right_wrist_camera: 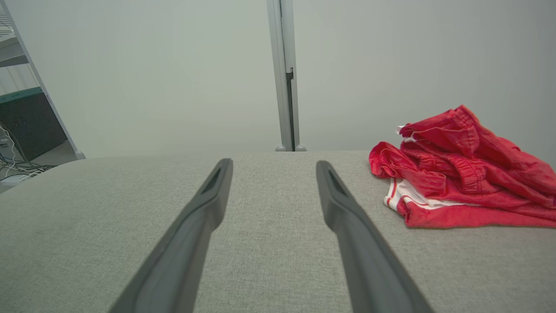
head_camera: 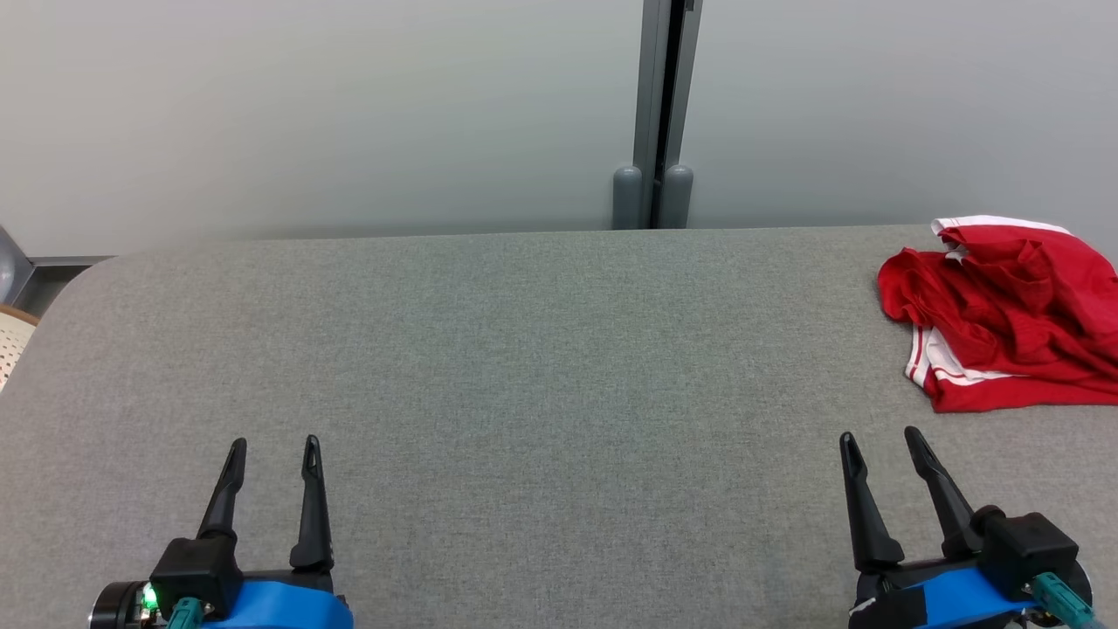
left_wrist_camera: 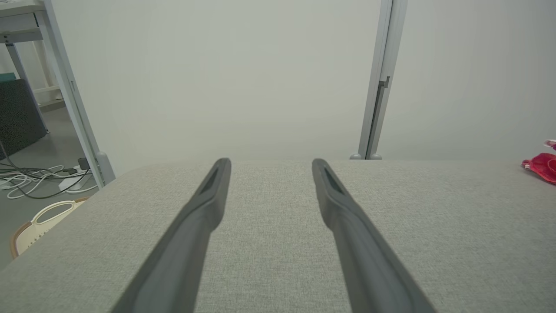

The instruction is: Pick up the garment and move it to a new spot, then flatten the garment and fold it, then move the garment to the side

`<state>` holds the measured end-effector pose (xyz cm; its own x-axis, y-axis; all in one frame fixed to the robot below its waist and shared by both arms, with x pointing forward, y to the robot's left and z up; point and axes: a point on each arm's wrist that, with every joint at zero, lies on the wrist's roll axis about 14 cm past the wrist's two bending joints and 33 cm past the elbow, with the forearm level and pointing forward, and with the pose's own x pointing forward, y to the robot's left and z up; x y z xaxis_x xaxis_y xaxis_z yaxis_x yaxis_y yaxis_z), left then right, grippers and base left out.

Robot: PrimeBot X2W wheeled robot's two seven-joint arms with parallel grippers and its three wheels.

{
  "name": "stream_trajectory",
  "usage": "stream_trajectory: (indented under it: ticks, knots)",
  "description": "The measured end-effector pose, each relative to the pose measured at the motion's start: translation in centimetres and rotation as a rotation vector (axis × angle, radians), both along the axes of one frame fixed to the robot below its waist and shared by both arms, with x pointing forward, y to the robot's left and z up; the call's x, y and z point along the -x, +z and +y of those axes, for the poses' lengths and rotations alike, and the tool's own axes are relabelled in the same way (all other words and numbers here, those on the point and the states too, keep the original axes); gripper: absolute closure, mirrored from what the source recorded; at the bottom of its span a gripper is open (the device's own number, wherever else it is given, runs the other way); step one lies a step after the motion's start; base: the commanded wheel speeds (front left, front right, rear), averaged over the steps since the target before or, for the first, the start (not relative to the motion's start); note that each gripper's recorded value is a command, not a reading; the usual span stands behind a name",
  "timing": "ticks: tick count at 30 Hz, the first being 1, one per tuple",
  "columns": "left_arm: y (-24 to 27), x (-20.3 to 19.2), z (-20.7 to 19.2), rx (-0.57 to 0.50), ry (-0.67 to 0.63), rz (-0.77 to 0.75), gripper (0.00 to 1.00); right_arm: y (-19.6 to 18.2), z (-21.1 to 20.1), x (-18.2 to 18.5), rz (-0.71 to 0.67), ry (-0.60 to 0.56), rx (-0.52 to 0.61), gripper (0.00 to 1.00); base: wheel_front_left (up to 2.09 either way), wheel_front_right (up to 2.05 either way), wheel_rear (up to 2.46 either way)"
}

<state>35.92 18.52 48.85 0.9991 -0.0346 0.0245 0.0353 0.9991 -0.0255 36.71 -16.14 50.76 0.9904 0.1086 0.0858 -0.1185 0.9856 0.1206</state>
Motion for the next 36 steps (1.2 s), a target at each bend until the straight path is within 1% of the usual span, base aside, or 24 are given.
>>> stream_trajectory:
  ticks: [1, 2, 8, 10, 20, 22, 36]
  knots:
    - [0.0, 0.0, 0.0, 0.000, 0.000, 0.000, 0.00, 0.0, 0.0, 0.0, 0.000, 0.000, 0.000, 0.00, 0.00, 0.00, 0.00]
    - [0.0, 0.0, 0.0, 0.002, -0.002, 0.001, 1.00, 0.0, 0.0, 0.0, 0.001, 0.000, 0.000, 1.00, 0.00, 0.00, 0.00]
    - [-2.5, 1.0, -0.1, 0.021, 0.004, 0.081, 1.00, -1.9, 0.0, 0.5, 0.063, -0.001, -0.001, 1.00, 0.00, 0.00, 0.00]
    - [-3.3, 1.4, 0.0, 0.039, 0.012, 0.112, 1.00, -2.5, -0.1, 0.7, 0.083, -0.005, -0.016, 1.00, 0.00, 0.00, 0.00]
    - [-3.7, 1.3, 0.8, 0.235, 0.069, 0.144, 1.00, -2.9, -0.9, 0.7, 0.125, -0.044, -0.205, 1.00, 0.00, 0.00, 0.00]
    - [-3.6, 1.2, 1.0, 0.291, 0.080, 0.145, 1.00, -2.9, -1.1, 0.6, 0.133, -0.053, -0.259, 1.00, 0.00, 0.00, 0.00]
    - [-3.1, 0.5, 1.4, 0.530, 0.115, 0.142, 1.00, -2.9, -1.9, 0.2, 0.159, -0.087, -0.486, 1.00, 0.00, 0.00, 0.00]
